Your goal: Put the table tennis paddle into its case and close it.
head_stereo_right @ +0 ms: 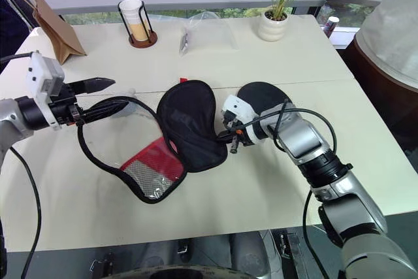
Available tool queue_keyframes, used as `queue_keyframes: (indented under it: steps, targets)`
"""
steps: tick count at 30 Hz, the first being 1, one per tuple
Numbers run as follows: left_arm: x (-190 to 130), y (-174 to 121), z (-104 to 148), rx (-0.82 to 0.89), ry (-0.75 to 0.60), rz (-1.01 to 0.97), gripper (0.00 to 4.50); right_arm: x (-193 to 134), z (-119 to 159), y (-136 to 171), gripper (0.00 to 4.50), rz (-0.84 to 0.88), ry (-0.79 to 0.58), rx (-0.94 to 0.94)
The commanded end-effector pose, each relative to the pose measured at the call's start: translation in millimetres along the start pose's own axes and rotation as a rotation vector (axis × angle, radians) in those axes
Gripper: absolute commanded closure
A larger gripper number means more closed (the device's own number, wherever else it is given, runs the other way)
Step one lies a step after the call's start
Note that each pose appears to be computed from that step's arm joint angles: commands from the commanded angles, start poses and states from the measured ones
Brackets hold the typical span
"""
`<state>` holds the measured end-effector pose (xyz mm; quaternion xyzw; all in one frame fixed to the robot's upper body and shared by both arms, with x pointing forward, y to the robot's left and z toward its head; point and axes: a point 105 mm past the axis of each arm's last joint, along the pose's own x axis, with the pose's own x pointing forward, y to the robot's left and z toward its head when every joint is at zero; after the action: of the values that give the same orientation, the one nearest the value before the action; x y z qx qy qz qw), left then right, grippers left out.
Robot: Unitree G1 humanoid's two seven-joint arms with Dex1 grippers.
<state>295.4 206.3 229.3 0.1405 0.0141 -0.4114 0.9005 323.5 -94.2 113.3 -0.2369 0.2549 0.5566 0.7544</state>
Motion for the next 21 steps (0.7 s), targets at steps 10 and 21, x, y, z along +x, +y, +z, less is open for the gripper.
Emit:
queue_keyframes:
  steps: [10, 21]
  targets:
    - [0.6, -5.8, 7.0, 0.031, -0.018, -0.02, 1.04, -35.5, -8.1, -9.3, 4.48, -0.078, -0.012, -0.003]
    - [6.6, -8.0, 6.0, 0.026, -0.022, -0.039, 1.04, -39.1, -5.6, -19.8, 3.18, -0.176, -0.048, 0.042]
